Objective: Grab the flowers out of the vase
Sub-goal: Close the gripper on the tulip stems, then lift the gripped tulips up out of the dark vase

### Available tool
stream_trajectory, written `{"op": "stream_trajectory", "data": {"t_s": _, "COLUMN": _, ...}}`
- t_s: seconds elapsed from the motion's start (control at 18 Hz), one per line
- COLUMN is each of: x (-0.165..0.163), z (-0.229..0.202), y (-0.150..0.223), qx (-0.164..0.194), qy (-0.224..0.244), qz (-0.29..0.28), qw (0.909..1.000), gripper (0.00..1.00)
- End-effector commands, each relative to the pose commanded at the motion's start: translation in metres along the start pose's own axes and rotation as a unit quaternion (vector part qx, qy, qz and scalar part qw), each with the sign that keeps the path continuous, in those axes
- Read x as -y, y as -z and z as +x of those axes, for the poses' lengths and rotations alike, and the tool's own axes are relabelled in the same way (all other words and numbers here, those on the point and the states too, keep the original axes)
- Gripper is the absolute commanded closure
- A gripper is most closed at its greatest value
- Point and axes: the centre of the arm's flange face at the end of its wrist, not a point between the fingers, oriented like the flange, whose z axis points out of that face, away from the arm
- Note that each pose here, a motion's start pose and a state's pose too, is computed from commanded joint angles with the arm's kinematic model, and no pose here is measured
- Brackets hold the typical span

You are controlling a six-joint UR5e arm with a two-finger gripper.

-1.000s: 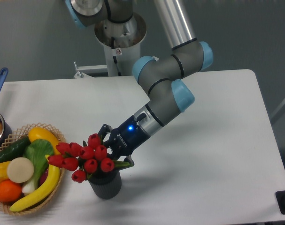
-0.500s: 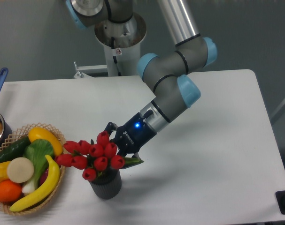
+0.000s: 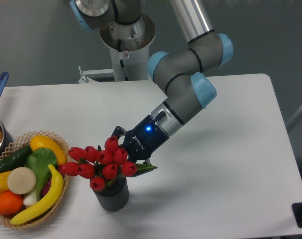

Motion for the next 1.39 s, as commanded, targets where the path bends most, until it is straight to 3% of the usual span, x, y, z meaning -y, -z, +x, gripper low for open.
{"op": "stream_trajectory", "data": {"t_s": 0.78, "x": 0.072, "z": 0.02, "y": 0.019, "qx": 0.015, "qy": 0.058, "qz": 0.01, "qw": 0.9981, "gripper": 0.53}}
{"op": "stream_trajectory", "data": {"t_s": 1.39, "x": 0.128, "z": 0.029, "y": 0.048, "qx": 0.038, "qy": 0.062, "qz": 0.024, "qw": 0.9971, "gripper": 0.53}}
